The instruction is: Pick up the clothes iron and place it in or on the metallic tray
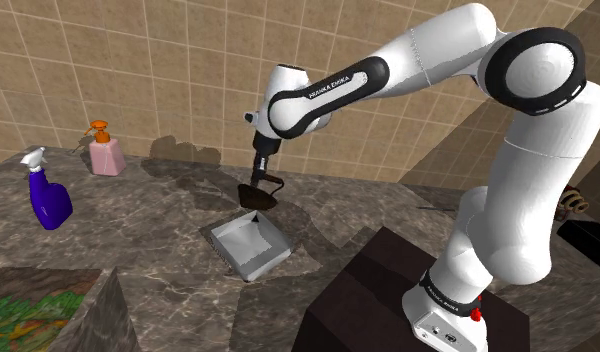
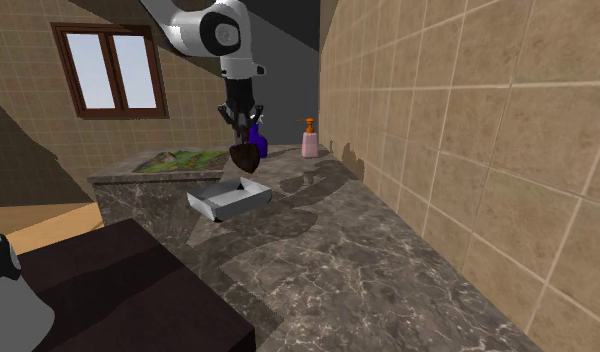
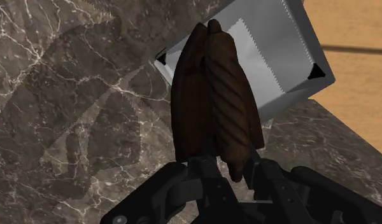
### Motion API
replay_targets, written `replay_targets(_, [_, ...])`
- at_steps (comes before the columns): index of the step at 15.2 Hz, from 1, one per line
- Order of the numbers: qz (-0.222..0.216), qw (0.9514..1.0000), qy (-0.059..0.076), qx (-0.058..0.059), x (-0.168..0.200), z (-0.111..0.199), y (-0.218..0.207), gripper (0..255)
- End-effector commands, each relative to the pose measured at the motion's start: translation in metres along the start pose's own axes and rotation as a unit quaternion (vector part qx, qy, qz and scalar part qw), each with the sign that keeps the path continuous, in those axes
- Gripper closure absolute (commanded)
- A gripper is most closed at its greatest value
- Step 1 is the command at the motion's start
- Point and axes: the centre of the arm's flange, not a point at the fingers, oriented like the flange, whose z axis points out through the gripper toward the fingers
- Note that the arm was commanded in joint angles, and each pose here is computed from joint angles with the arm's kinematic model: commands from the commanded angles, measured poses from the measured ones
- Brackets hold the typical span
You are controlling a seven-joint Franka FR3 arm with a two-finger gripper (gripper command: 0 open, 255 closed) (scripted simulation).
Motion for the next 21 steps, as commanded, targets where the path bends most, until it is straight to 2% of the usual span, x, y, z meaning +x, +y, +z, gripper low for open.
replay_targets(1, [0.001, 1.0000, 0.000, 0.000, 0.011, -0.004, -0.024, 255])
replay_targets(5, [0.001, 1.0000, 0.000, 0.000, 0.031, -0.009, -0.074, 255])
replay_targets(21, [0.001, 1.0000, 0.000, 0.000, 0.018, 0.075, -0.074, 255])
